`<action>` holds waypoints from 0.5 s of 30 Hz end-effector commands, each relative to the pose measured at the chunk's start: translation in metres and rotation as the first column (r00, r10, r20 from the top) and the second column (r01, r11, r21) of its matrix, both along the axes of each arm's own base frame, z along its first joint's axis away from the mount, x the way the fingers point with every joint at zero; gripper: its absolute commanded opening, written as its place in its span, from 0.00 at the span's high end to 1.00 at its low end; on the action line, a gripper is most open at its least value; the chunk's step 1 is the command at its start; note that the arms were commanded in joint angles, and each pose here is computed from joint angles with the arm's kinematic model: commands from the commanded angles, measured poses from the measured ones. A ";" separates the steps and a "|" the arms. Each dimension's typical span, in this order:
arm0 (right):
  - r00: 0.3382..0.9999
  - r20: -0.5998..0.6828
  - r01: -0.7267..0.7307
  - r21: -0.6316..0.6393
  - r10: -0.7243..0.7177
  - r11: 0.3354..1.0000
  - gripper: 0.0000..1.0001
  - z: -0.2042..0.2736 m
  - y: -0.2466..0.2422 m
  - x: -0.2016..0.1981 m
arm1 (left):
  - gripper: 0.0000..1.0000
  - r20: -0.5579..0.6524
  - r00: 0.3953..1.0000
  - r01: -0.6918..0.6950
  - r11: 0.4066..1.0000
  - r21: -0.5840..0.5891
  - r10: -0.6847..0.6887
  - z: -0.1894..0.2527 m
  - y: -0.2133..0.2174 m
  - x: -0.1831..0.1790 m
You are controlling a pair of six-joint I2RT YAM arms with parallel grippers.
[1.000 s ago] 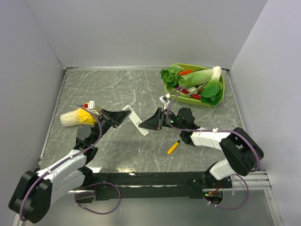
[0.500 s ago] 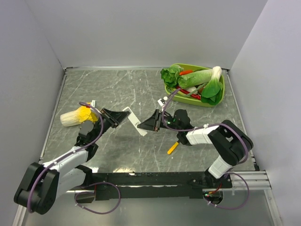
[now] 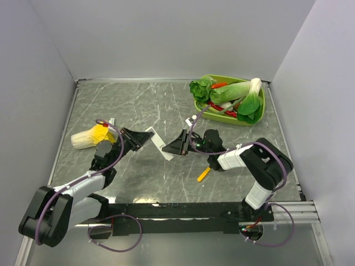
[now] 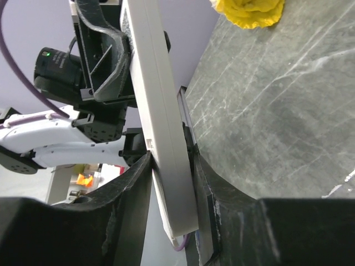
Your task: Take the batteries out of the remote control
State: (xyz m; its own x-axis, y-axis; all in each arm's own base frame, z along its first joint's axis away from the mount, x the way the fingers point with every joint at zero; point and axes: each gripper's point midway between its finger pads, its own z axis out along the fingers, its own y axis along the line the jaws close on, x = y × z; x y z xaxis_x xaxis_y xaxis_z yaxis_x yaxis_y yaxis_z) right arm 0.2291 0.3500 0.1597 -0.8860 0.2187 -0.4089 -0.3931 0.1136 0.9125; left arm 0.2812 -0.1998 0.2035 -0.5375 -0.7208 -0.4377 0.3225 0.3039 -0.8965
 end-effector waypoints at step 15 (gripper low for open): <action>0.995 -0.095 -0.008 -0.083 0.000 0.997 0.68 -0.040 -0.013 -0.008 | 0.99 0.181 0.972 -0.158 0.987 0.037 0.149 0.041 0.023 0.029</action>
State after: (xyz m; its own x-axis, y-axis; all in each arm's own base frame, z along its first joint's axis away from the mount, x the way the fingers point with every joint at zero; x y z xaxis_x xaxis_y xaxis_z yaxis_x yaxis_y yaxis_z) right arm 0.2322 0.3471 0.1477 -0.8920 0.2270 -0.3910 -0.3666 0.1432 0.9193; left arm 0.2835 -0.1995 0.1968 -0.5345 -0.6986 -0.4756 0.3235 0.3508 -0.8788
